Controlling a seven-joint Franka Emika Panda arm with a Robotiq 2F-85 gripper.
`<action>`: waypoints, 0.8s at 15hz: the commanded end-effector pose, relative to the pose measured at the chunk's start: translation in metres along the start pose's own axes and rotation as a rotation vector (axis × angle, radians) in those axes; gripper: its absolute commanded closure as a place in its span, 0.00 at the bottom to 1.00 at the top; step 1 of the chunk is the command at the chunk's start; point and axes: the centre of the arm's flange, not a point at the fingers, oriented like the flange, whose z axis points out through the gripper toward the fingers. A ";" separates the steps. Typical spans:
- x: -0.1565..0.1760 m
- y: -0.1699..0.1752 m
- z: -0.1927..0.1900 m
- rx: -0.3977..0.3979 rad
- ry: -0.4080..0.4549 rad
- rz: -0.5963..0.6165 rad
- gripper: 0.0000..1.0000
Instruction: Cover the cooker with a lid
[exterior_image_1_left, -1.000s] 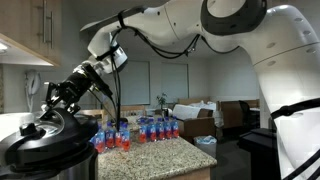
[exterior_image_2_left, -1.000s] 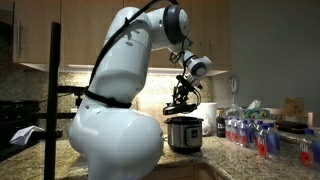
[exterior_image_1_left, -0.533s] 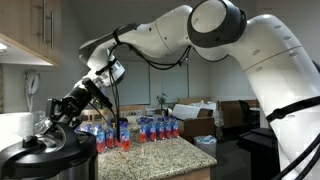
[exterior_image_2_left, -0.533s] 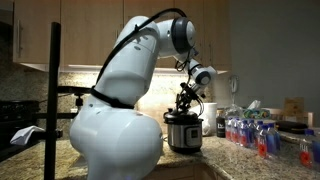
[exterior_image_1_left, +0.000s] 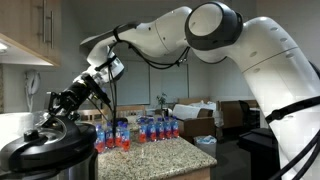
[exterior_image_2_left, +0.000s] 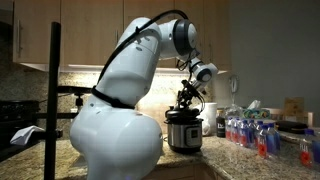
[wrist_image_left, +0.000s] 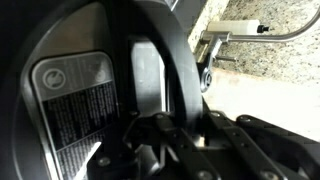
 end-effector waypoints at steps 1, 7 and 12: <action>0.010 -0.029 -0.011 0.004 0.009 -0.012 0.95; 0.040 -0.025 -0.010 0.033 0.008 -0.006 0.95; 0.051 -0.012 -0.019 0.048 0.013 0.002 0.94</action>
